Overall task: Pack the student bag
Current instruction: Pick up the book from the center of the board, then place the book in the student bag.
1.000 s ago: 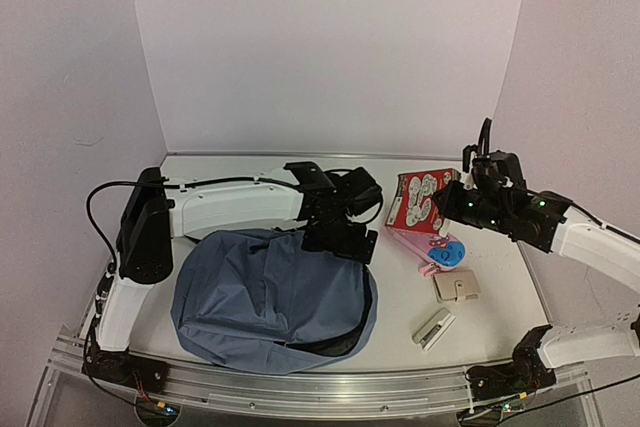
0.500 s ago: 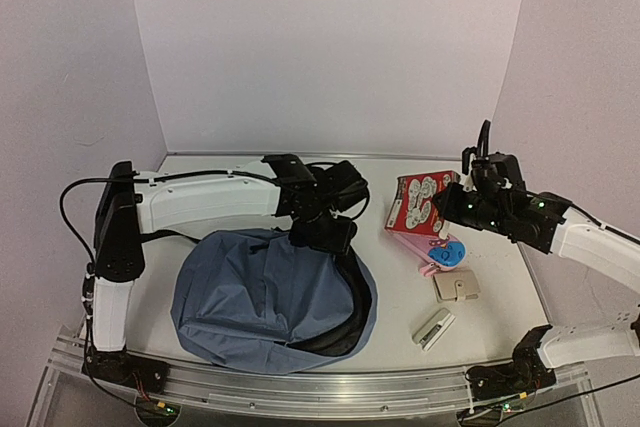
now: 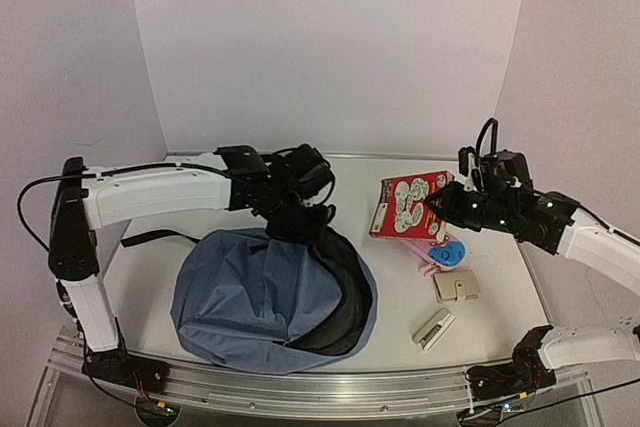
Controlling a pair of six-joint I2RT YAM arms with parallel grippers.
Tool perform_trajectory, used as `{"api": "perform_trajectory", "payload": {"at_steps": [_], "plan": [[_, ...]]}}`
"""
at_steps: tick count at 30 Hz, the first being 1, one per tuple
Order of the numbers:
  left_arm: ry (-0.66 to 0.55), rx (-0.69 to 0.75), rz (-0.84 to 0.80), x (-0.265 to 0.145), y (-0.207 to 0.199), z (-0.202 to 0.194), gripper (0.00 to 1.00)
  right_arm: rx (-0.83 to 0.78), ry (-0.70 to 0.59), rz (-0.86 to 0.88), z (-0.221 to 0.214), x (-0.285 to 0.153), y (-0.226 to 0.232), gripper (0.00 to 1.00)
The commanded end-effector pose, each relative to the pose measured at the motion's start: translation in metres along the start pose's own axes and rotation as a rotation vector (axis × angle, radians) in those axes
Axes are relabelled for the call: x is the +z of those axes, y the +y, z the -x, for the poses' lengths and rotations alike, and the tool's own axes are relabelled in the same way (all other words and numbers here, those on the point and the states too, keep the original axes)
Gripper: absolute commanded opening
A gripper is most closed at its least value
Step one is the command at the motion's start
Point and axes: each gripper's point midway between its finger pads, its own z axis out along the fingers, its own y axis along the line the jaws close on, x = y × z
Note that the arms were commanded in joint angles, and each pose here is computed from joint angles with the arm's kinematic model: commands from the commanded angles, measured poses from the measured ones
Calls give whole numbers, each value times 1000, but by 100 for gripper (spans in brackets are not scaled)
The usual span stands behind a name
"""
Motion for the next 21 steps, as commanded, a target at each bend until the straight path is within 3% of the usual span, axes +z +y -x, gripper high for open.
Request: {"api": "perform_trajectory", "payload": {"at_steps": [1,7,12,21], "plan": [[-123,-44,-159,-73,4,34,0,53,-73,292,40,-51,64,0],[-161,-84,-268,-112,25,41,0,88,127,492,3,-65,92,0],[-182,-72,-307,-128,29,42,0,95,285,543,-37,-59,92,0],[-210,-70,-335,-140,29,43,0,171,351,566,-71,-31,98,0]]}}
